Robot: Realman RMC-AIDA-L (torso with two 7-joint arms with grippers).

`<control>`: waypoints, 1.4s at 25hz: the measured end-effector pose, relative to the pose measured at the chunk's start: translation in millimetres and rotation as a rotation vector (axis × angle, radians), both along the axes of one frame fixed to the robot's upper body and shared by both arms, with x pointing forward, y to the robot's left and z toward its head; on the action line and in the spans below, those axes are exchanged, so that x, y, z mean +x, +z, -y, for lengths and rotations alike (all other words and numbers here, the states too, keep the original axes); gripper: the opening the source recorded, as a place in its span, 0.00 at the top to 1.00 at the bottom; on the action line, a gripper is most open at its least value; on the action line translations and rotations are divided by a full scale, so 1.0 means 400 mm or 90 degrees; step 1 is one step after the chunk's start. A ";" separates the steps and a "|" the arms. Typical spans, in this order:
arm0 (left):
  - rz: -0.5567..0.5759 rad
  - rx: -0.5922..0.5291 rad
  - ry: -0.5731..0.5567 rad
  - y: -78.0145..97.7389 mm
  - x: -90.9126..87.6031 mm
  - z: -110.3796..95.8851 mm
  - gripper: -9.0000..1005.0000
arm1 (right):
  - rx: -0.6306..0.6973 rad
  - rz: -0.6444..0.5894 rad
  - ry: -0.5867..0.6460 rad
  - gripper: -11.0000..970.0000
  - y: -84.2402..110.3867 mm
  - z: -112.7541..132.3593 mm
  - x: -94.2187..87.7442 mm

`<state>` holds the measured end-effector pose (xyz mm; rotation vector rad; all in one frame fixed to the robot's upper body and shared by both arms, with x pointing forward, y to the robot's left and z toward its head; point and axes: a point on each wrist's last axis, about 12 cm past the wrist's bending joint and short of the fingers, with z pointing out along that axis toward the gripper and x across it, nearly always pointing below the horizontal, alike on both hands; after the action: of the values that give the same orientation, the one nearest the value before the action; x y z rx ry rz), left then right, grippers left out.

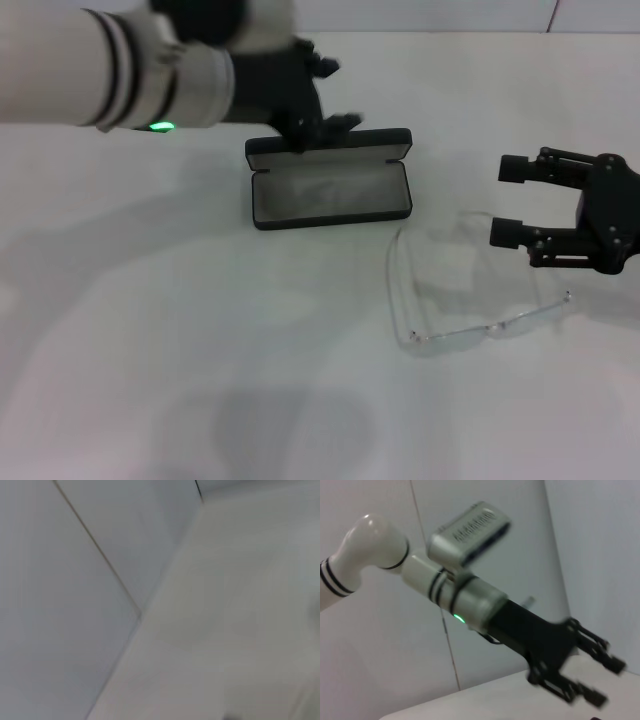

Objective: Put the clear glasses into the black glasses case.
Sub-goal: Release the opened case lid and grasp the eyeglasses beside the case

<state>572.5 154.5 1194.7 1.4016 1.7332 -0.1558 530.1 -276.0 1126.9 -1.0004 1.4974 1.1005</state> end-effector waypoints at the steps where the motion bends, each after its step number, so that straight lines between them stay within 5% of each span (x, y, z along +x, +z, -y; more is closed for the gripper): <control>1: -0.013 -0.058 0.005 0.009 -0.006 -0.021 0.43 | 0.001 0.000 -0.003 0.18 -0.001 0.004 -0.001; 5: -0.033 -0.253 -0.008 0.028 -0.044 -0.108 0.43 | 0.002 0.000 -0.008 0.18 0.000 0.009 -0.002; 6: -0.033 -0.253 -0.008 0.028 -0.044 -0.108 0.43 | 0.003 0.001 -0.012 0.18 0.001 0.012 -0.001; 7: -0.041 -0.370 -0.044 0.023 -0.078 -0.161 0.43 | 0.006 0.003 -0.018 0.18 0.002 0.015 0.000; 12: -0.058 -0.535 -0.114 -0.011 -0.119 -0.238 0.41 | 0.014 0.008 -0.035 0.18 0.009 0.026 0.005; 16: -0.107 -0.620 -0.101 -0.062 -0.138 -0.295 0.40 | 0.007 0.015 -0.030 0.18 0.030 0.021 0.019; 23: -0.141 -0.646 -0.084 -0.135 -0.192 -0.337 0.33 | -0.088 0.019 -0.005 0.18 0.142 0.008 0.062; 35: -0.155 -0.595 -0.066 -0.235 -0.251 -0.350 0.30 | -0.451 -0.026 0.135 0.19 0.354 -0.124 0.115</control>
<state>471.9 294.5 1100.8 0.7782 1.4444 -1.0780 576.1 -226.5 1268.7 -1.6545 1.8976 0.7281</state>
